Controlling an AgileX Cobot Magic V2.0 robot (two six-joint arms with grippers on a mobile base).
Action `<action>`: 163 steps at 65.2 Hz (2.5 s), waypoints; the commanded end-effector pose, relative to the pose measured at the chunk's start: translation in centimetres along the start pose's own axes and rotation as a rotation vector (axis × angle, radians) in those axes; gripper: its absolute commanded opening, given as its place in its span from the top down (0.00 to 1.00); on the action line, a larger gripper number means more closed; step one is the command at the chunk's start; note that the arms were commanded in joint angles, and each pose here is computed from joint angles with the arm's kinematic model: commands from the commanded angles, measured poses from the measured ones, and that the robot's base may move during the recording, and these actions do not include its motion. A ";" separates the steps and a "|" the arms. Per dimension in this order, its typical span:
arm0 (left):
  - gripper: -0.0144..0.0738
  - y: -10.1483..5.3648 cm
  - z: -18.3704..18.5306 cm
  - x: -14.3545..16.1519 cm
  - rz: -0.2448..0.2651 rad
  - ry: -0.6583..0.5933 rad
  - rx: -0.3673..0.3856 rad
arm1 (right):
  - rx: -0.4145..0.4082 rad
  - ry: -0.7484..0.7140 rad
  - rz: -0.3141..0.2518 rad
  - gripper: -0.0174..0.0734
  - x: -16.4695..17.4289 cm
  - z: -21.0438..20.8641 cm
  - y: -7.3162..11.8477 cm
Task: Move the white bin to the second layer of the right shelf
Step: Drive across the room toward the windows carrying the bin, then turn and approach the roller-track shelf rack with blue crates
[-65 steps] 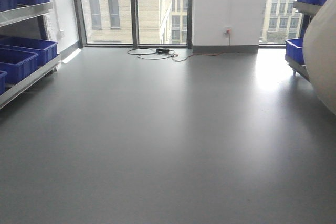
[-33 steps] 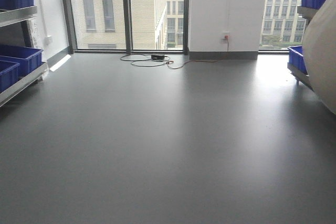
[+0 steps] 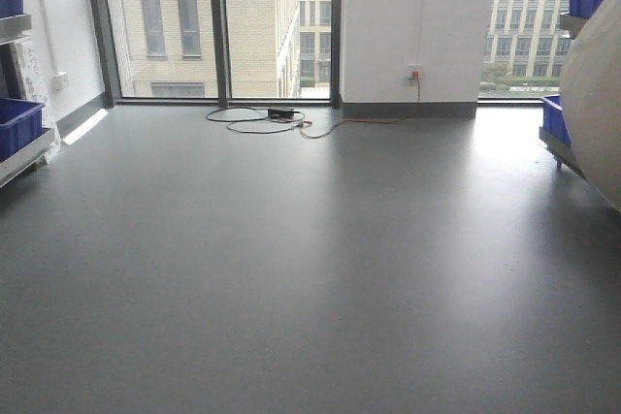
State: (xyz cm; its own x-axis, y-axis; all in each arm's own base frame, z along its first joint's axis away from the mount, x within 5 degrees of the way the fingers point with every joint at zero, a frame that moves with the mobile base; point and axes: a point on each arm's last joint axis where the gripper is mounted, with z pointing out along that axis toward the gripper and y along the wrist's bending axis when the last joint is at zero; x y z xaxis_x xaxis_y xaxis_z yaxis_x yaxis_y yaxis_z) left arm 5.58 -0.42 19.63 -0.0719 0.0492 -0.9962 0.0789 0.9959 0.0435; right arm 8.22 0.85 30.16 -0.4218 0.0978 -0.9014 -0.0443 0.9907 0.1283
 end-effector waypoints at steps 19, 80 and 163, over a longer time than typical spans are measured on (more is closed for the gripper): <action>0.74 0.0 0.1 0.4 -0.005 -0.065 0.003 | -0.016 -0.122 0.004 0.76 -1.7 -0.5 0.2; 0.74 0.0 0.1 0.4 -0.005 -0.065 0.003 | -0.016 -0.122 0.004 0.76 -1.7 -0.5 0.2; 0.74 0.0 0.1 0.4 -0.005 -0.065 0.003 | -0.016 -0.123 0.004 0.76 -1.7 -0.5 0.2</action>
State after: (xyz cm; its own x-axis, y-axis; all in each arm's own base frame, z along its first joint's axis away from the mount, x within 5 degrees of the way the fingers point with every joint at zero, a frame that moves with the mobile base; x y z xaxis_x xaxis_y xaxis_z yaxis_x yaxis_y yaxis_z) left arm 5.58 -0.42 19.63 -0.0719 0.0492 -0.9962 0.0789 0.9959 0.0435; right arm 8.20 0.88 30.10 -0.4231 0.1022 -0.9003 -0.0452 0.9900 0.1336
